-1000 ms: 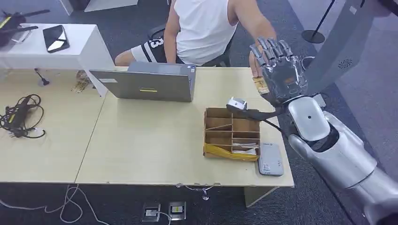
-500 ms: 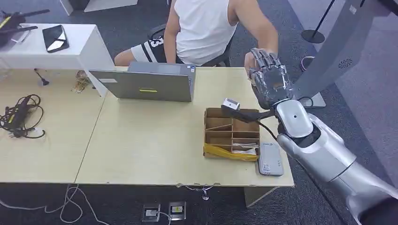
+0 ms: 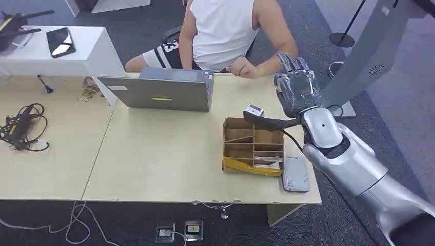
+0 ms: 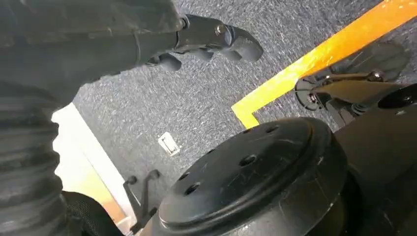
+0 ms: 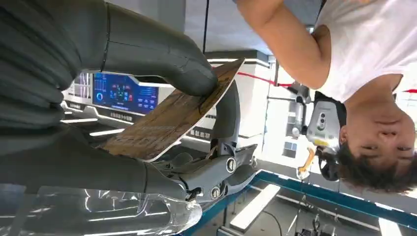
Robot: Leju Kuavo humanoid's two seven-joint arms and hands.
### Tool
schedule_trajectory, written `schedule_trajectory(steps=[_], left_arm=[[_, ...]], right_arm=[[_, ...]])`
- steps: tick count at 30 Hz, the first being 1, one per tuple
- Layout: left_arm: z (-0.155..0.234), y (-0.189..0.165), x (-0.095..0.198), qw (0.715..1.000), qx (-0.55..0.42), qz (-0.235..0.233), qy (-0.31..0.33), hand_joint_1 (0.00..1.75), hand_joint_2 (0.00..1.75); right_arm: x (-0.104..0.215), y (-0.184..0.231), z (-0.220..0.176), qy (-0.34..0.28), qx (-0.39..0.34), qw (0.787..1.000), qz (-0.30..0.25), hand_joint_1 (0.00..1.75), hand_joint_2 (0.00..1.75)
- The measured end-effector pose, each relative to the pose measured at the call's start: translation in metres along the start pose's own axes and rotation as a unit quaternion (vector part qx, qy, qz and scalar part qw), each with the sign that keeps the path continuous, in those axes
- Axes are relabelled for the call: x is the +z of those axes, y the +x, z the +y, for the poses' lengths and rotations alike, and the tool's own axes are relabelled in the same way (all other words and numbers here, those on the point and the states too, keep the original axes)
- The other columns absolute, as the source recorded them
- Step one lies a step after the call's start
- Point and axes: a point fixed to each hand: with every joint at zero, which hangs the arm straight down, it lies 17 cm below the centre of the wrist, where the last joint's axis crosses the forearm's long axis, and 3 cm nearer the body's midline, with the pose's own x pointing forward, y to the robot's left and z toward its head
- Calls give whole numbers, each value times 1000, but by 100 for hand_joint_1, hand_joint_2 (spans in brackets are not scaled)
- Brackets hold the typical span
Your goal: Pass the card to the sensor for recognition and then transmit it.
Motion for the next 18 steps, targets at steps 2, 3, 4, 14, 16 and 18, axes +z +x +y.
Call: schedule_trajectory(steps=[2, 3, 4, 14, 16, 18], left_arm=[[0, 1, 0, 1000, 1, -1, 0, 0, 175], [0, 1, 0, 1000, 2, -2, 0, 0, 175], [0, 1, 0, 1000, 3, -2, 0, 0, 175], [-1, 1, 0, 1000, 27, -5, -3, 0, 175], [-1, 1, 0, 999, 34, -3, -4, 0, 175], [-1, -1, 0, 999, 40, 2, -5, 0, 175]], right_arm=[[0, 0, 1, 1, -1, 1000, 0, 175, 175], [0, 0, 1, 1, -2, 1000, 1, 175, 175], [0, 0, 1, 0, -6, 1000, 2, 175, 175], [25, -18, 22, 30, -99, 994, 45, 175, 175], [37, -24, 32, 49, -126, 989, 55, 175, 175], [50, -29, 41, 66, -147, 985, 65, 175, 175]])
